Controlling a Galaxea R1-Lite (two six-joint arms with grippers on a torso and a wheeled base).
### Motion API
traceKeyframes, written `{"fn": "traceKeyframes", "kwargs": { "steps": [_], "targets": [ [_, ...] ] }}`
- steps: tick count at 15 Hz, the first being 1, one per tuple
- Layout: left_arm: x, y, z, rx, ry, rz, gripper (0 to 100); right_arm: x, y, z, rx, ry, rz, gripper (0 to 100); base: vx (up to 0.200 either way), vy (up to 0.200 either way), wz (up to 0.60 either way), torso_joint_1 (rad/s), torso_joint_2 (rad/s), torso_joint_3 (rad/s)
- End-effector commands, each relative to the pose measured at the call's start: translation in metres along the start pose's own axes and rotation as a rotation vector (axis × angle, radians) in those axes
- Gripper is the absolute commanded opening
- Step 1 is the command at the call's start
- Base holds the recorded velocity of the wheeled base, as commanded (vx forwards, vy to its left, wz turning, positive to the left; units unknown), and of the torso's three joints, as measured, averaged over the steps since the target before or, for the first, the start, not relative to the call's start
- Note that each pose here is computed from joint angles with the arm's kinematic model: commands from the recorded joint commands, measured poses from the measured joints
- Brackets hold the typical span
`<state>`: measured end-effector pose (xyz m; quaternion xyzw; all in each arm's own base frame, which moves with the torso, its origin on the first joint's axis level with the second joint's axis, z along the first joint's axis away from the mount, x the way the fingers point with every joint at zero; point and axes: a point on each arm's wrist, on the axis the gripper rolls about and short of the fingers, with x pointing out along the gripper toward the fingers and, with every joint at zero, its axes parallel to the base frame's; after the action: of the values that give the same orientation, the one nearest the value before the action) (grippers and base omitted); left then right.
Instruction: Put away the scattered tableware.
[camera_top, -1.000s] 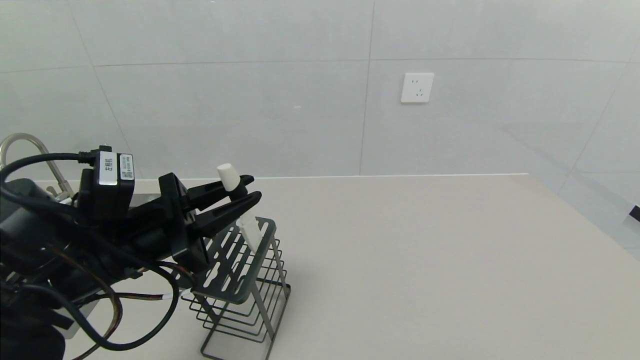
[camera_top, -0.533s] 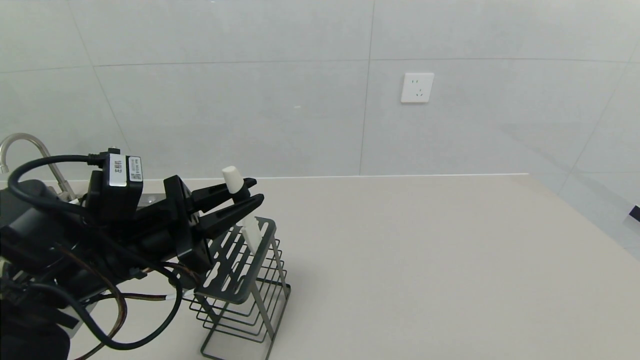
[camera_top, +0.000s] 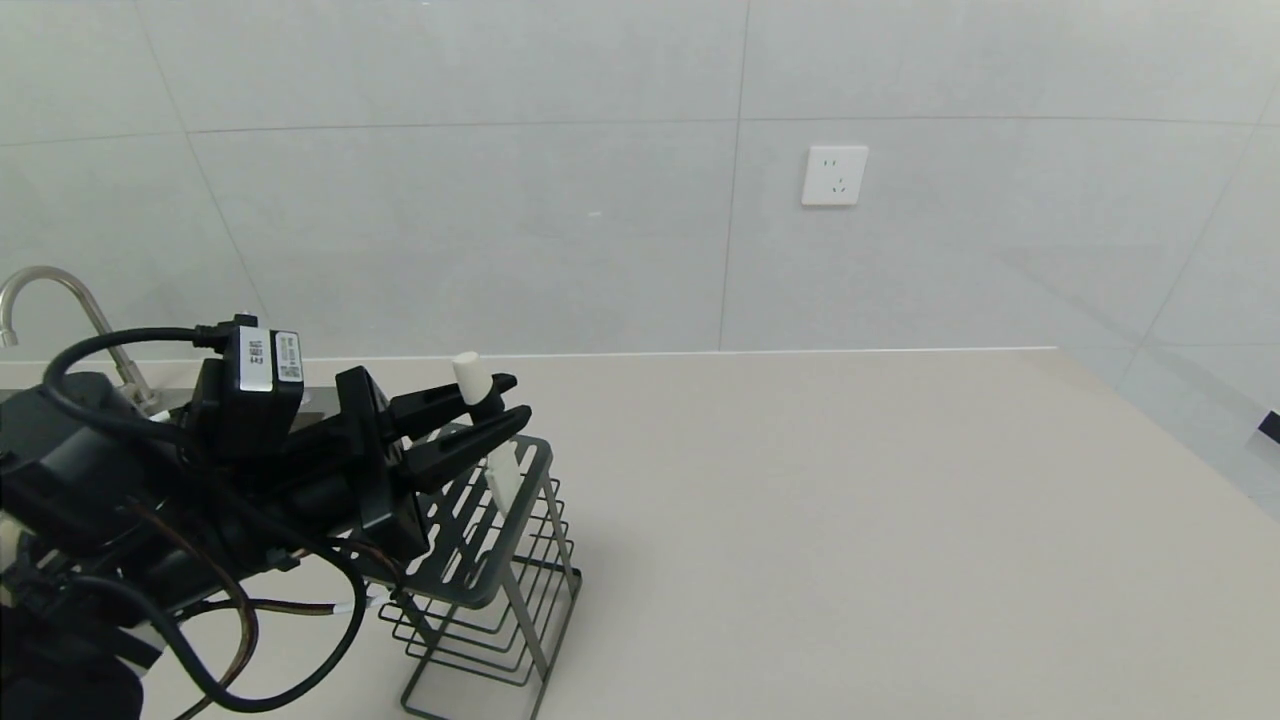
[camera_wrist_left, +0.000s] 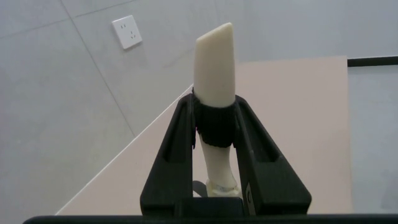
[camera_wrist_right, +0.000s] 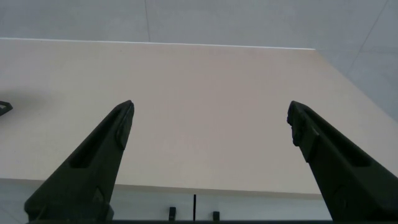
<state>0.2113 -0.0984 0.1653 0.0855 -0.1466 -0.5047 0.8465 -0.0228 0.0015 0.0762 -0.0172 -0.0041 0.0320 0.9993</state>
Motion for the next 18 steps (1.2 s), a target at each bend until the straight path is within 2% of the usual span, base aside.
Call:
{"fn": "traceKeyframes", "kwargs": {
  "steps": [1, 5, 9, 10, 12, 14, 18],
  "targets": [
    [0.000, 0.000, -0.003, -0.008, 0.009, -0.002, 0, 0.000, 0.000, 0.000, 0.001, 0.001, 0.000, 100, 0.000, 0.000, 0.00, 0.000, 0.00, 0.000],
    [0.000, 0.000, -0.006, -0.013, 0.018, -0.001, 0, 0.000, 0.000, 0.000, 0.001, 0.002, 0.000, 100, 0.000, 0.000, 0.00, 0.000, 0.00, 0.000],
    [-0.006, -0.006, -0.014, -0.047, 0.058, -0.004, 0, 0.000, 0.000, 0.000, 0.001, 0.002, 0.000, 100, 0.000, 0.000, 0.00, 0.000, 0.00, 0.000],
    [-0.006, -0.006, -0.015, -0.050, 0.060, -0.006, 100, 0.000, 0.000, 0.000, 0.001, 0.001, 0.000, 100, 0.000, 0.000, 0.00, 0.000, 0.00, 0.000],
    [-0.006, -0.006, -0.015, -0.055, 0.063, -0.005, 100, 0.000, 0.000, 0.000, 0.001, 0.002, -0.001, 100, 0.000, 0.000, 0.00, 0.000, 0.00, 0.000],
    [-0.006, -0.006, -0.011, -0.047, 0.048, -0.001, 100, 0.000, 0.000, 0.000, 0.001, 0.002, 0.000, 100, 0.000, 0.000, 0.00, 0.000, 0.00, 0.000],
    [-0.016, -0.011, 0.008, 0.001, 0.001, 0.010, 100, 0.000, 0.000, 0.000, 0.007, 0.002, -0.001, 100, 0.000, 0.000, 0.00, 0.000, 0.00, 0.000]
  ]
}}
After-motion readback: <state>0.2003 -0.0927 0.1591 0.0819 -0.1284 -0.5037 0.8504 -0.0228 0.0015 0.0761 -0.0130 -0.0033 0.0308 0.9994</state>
